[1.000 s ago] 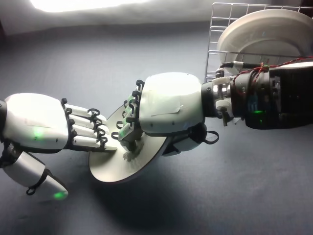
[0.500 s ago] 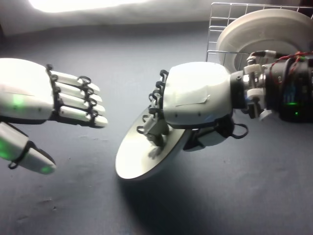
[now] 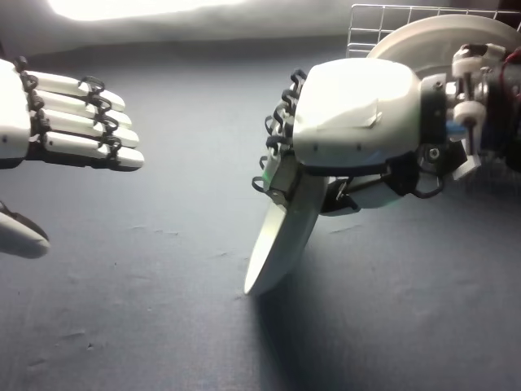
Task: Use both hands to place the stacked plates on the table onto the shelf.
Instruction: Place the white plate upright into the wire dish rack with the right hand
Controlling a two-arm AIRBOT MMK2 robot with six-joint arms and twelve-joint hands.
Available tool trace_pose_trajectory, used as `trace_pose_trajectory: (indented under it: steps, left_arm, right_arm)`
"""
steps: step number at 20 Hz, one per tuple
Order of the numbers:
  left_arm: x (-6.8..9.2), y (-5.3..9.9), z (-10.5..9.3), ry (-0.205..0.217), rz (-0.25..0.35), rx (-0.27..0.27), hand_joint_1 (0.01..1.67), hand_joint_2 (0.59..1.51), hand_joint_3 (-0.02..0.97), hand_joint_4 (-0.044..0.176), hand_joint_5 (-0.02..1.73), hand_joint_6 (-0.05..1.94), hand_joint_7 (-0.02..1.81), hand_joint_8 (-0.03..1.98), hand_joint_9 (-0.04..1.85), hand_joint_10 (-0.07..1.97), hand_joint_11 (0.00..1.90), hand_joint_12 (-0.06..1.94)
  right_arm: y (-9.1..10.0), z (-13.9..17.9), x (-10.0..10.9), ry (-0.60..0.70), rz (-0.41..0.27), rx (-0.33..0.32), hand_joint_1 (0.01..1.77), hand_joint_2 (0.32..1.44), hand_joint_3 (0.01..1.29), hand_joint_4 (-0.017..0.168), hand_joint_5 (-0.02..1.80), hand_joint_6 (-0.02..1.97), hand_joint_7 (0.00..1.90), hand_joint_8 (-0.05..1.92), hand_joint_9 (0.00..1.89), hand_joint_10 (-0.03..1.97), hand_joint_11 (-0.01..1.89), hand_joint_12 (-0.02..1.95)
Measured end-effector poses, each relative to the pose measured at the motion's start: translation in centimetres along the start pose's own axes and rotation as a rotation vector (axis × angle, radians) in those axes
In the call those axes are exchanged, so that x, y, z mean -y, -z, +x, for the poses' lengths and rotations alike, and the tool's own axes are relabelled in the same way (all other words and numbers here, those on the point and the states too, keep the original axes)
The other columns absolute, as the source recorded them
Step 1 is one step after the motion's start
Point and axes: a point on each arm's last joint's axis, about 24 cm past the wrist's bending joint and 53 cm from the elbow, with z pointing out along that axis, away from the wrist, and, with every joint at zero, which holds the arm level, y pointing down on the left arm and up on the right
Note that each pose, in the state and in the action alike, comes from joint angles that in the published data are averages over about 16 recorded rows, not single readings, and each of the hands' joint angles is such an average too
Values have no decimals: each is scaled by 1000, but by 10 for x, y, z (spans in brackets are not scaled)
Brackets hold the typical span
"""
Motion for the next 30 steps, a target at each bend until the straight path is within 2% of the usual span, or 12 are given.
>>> trace_pose_trajectory:
  steps: [9,18,24,30]
  left_arm:
    - [1,14,-9,-5,-13,28,14,1186,11,1,116,9,133,2,113,9,22,222]
    - [2,16,-13,-7,-12,39,14,1179,11,2,115,9,132,2,115,9,22,234]
    - [2,16,-14,-8,-13,44,14,1179,11,2,114,9,132,2,116,8,22,239]
    - [2,16,-16,-8,-13,48,14,1179,11,2,120,9,139,3,123,8,22,270]
  right_arm:
    - [12,-57,-8,-145,32,147,1370,967,13,1,1056,799,1076,813,1011,1108,829,1430]
    - [21,-98,19,-459,162,287,1373,966,13,0,1060,792,1067,845,990,1120,804,1458]
    - [24,-107,39,-707,241,337,1374,966,13,-2,1049,780,1067,852,988,1122,799,1469]
    - [26,-106,46,-903,285,348,1377,968,12,-2,1040,768,1068,847,1002,1119,820,1463]
